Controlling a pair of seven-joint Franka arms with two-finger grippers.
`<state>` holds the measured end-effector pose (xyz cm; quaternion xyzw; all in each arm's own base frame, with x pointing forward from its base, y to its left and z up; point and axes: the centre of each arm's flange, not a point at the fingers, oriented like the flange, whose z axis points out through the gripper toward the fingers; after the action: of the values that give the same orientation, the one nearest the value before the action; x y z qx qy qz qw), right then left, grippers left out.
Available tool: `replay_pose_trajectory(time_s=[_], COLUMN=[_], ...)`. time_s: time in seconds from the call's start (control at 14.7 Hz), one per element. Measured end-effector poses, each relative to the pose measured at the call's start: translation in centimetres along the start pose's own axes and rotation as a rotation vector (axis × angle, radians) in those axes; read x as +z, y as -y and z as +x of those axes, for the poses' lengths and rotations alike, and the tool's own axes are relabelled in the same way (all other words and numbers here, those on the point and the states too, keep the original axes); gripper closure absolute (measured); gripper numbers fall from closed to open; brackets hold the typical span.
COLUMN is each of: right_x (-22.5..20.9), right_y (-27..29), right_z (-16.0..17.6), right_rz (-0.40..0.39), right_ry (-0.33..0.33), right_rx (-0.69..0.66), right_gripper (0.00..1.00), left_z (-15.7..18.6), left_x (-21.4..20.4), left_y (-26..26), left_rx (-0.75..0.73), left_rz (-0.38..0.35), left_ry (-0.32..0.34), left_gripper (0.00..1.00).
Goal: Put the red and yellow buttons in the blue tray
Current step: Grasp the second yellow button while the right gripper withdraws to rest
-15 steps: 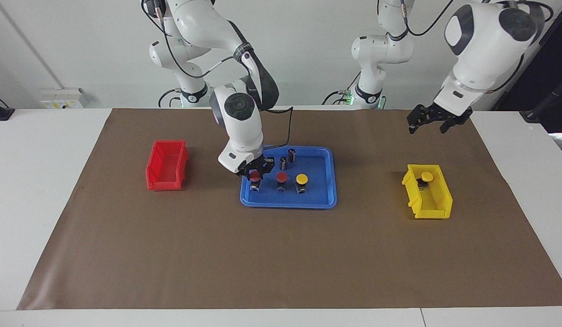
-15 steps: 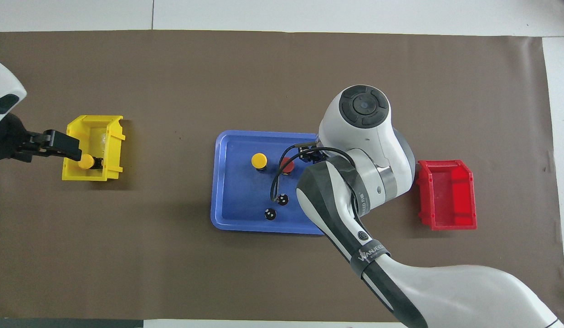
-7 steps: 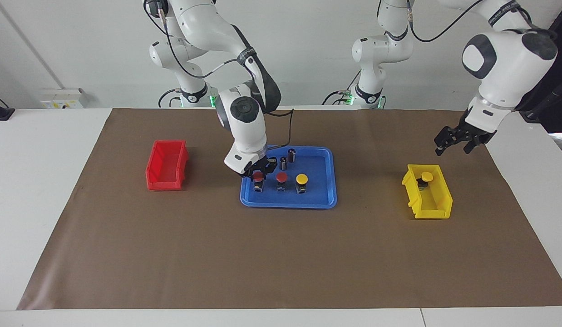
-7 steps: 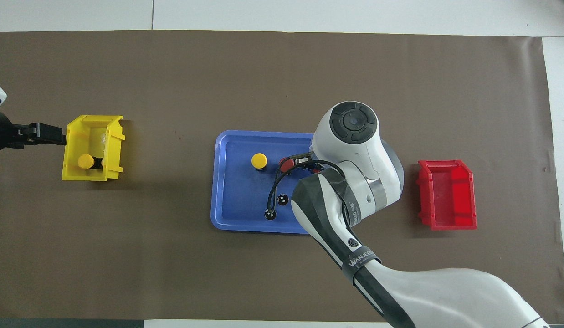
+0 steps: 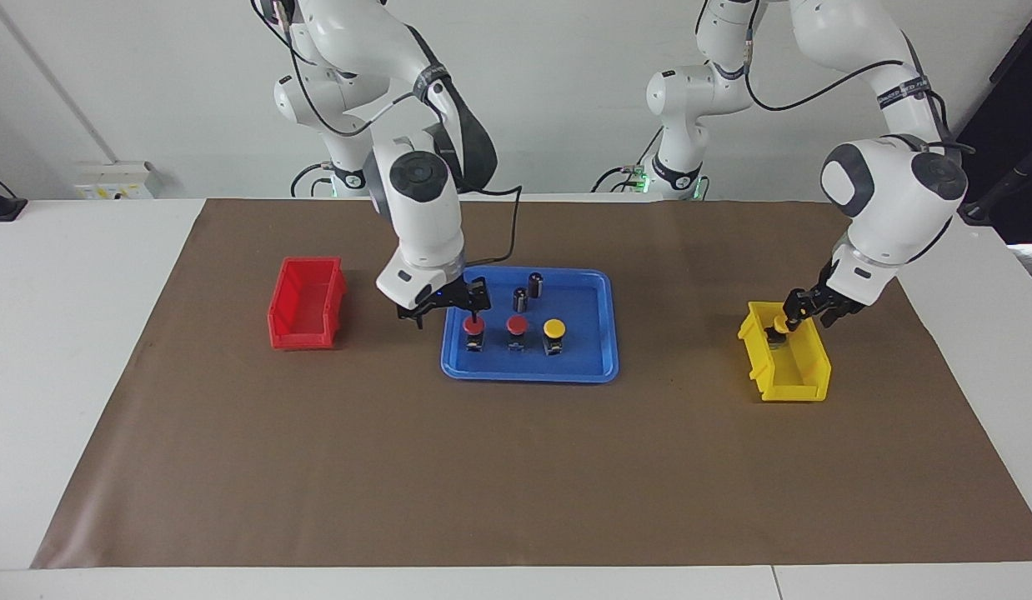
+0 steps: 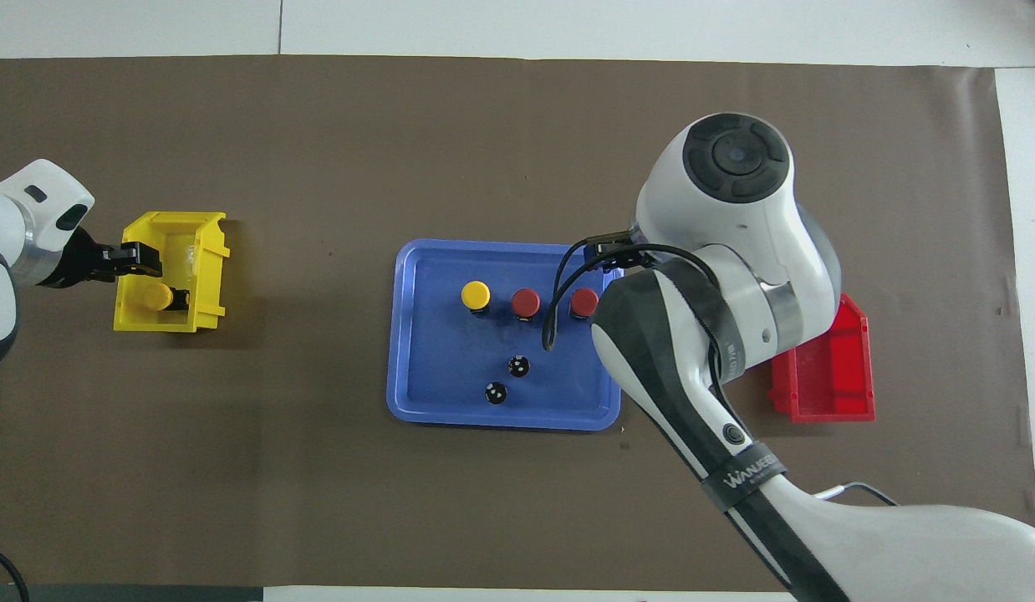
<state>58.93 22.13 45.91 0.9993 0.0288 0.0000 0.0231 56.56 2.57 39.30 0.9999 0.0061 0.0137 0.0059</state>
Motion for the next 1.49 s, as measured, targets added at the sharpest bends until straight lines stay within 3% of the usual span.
replay_pose_trajectory(time_s=[0.14,0.34,0.61,0.75,0.88,1.02,1.22,1.36,1.49], right_x=[-3.7,-8.6,-13.5,-14.8,-15.7,-16.2,-15.5,-15.1,-15.0], right_y=[-5.3,-12.5,-16.4,-18.0,-20.1,-23.0,-26.9,-27.2,-27.0], right_z=[1.0,0.5,-1.8,-2.9,-3.9,-5.0,-6.2,-6.4,-6.4], right_rz=[0.001,0.005,0.012,0.014,0.015,0.018,0.026,0.027,0.027], right_ry=[-0.032,-0.023,-0.007,0.008,0.027,0.047,0.074,0.082,0.085], right_rx=[0.077,0.164,0.221,0.241,0.232,0.224,0.207,0.203,0.198], right_gripper=[0.00,0.00,0.00,0.00,0.00,0.00,0.00,0.00,0.00], left_z=[-0.5,-1.3,-1.9,-1.9,-1.7,-0.9,0.8,1.4,1.0], left_x=[1.0,2.2,3.3,3.2,2.9,1.1,-5.4,-8.3,-7.8], left_y=[-0.1,-0.3,-0.4,-0.4,-0.4,-0.8,-2.9,-6.7,-13.4], left_rx=[0.002,0.005,0.006,0.006,0.006,0.016,0.039,0.001,-0.061], left_rz=[-0.001,-0.001,-0.001,-0.001,0.000,-0.002,-0.005,-0.004,-0.008], left_ry=[0.015,0.029,0.023,0.015,0.006,0.015,0.054,0.040,0.017], left_gripper=[0.34,0.34,0.38,0.59,0.59,0.59,0.59,0.59,0.59])
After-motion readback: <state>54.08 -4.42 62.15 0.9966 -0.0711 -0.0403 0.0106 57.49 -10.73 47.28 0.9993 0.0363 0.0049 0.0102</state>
